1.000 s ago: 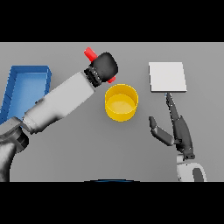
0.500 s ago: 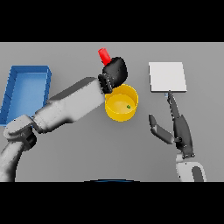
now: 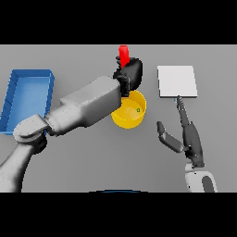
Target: Pick up the red beaker and tilt it to pour out 1 green nut into yellow bowl. Pick up the yellow bowl and place it on the metallic measuring scale.
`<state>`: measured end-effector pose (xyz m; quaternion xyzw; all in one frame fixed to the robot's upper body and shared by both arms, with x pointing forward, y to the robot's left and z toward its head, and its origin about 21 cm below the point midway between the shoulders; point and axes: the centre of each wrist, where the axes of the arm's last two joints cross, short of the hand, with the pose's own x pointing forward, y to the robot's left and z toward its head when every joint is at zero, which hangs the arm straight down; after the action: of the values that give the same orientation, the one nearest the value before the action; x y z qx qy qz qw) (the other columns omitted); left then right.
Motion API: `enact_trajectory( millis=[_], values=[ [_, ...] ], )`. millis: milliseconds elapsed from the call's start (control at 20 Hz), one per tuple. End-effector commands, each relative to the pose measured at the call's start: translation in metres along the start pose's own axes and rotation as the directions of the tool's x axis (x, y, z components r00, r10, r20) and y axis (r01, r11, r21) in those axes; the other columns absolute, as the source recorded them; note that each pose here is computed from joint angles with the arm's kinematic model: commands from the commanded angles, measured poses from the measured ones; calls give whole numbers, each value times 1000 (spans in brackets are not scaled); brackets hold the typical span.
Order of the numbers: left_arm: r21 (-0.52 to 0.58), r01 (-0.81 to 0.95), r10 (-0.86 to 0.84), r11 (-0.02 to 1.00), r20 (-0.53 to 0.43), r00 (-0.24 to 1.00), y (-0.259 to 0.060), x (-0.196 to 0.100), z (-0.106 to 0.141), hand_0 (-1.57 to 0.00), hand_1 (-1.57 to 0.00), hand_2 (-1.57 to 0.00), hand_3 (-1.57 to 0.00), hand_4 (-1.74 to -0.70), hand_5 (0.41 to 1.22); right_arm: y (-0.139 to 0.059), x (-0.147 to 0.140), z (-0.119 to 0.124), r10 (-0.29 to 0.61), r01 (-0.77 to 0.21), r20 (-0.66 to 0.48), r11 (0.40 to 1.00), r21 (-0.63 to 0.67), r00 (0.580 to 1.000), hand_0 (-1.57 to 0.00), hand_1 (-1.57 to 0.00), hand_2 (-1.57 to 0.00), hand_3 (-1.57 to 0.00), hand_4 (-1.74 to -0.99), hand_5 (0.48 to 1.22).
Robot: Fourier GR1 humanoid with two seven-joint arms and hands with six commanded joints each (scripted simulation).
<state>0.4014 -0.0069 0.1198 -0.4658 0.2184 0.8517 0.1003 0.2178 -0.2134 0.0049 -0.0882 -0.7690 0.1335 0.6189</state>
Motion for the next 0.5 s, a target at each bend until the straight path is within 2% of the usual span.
enact_trajectory(
  millis=[0,100,250,300,350,400,450],
  values=[
    [38,-4,4,999,-6,1000,1,-11,2,-1571,-1571,-1571,-1571,-1729,1221,2,2,-1,3,-3,1,1000,2,1000,1,1,1,1,-1027,686],
    [50,-37,39,998,-48,998,0,-36,6,-1571,-1571,-1571,-1571,-1726,1221,2,1,-1,-3,3,-4,1000,8,1000,1,1,1,1,-1035,685],
    [48,-102,107,994,-124,986,-5,-79,18,-1571,-1571,-1571,-1571,-1728,1221,-1,2,-3,35,-34,5,999,-4,999,1,1,1,1,-1023,682],
    [50,-156,163,986,-176,971,-9,-97,23,-1571,-1571,-1571,-1263,-1731,1221,-3,2,-1,32,-32,10,999,0,999,1,1,1,1,-1024,681],
    [57,-182,190,982,-197,962,-13,-109,28,-1571,-1571,-1571,-1023,-1733,1221,0,5,-2,23,-23,7,1000,2,1000,1,1,1,1,-1028,680],
    [94,-243,258,965,-213,942,-20,-123,34,-1571,-1571,-1571,-1132,-1731,1221,0,4,-3,30,-30,-1,1000,-5,1000,1,1,1,1,-1018,680],
    [98,-308,322,946,-222,920,-27,-136,38,-1571,-1571,-1571,-1220,-1727,1221,1,5,-3,1,-1,-15,1000,-1,1000,1,1,1,1,-1009,676]
  ],
)
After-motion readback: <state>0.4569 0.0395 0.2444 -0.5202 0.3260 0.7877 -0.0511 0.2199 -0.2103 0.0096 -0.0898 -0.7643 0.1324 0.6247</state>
